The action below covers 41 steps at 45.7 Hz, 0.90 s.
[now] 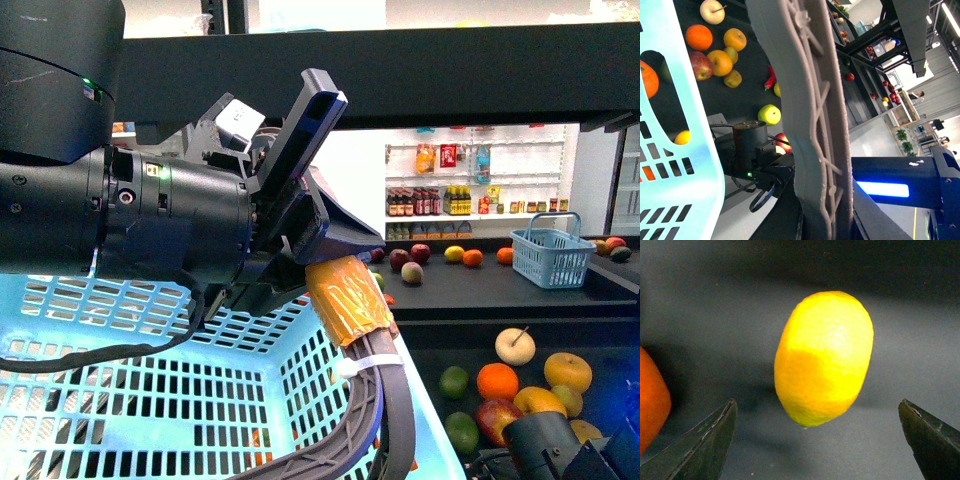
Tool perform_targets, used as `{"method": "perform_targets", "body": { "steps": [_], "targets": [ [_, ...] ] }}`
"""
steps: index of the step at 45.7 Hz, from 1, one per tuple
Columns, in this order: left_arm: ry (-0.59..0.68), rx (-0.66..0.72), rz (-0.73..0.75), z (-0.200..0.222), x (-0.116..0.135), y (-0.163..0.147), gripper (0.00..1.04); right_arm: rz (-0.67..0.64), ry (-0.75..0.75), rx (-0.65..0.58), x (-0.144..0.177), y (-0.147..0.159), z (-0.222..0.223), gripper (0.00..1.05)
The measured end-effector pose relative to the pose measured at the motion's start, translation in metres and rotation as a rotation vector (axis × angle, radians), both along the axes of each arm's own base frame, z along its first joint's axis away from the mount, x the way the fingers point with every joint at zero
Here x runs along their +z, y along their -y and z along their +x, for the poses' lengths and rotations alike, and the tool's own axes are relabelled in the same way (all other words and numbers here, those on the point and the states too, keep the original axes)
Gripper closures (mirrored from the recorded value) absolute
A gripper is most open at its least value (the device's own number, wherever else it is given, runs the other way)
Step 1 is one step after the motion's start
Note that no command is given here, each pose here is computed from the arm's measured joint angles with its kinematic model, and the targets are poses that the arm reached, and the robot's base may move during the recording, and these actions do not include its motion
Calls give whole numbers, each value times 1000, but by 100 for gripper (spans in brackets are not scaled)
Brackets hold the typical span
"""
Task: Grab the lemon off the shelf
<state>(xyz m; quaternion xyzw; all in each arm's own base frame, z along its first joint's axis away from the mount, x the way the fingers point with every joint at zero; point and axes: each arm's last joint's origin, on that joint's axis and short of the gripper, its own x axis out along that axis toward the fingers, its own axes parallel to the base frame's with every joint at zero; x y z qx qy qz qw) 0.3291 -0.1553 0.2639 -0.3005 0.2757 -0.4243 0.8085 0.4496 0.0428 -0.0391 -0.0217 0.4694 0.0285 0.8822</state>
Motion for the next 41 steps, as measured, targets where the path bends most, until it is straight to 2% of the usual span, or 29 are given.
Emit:
{"method": "perform_targets", "body": {
  "steps": [21, 31, 36, 41],
  "targets": [
    [0, 0, 0, 0, 0, 0, 94, -14, -19, -26, -17, -6, 16, 8],
    [0, 0, 0, 0, 0, 0, 94, -17, -20, -27, -17, -8, 17, 44],
    [0, 0, 0, 0, 0, 0, 94, -14, -19, -28, -16, -8, 17, 54],
    [0, 0, 0, 0, 0, 0, 94, -13, -17, -35, -12, -4, 16, 57]
  ]
}}
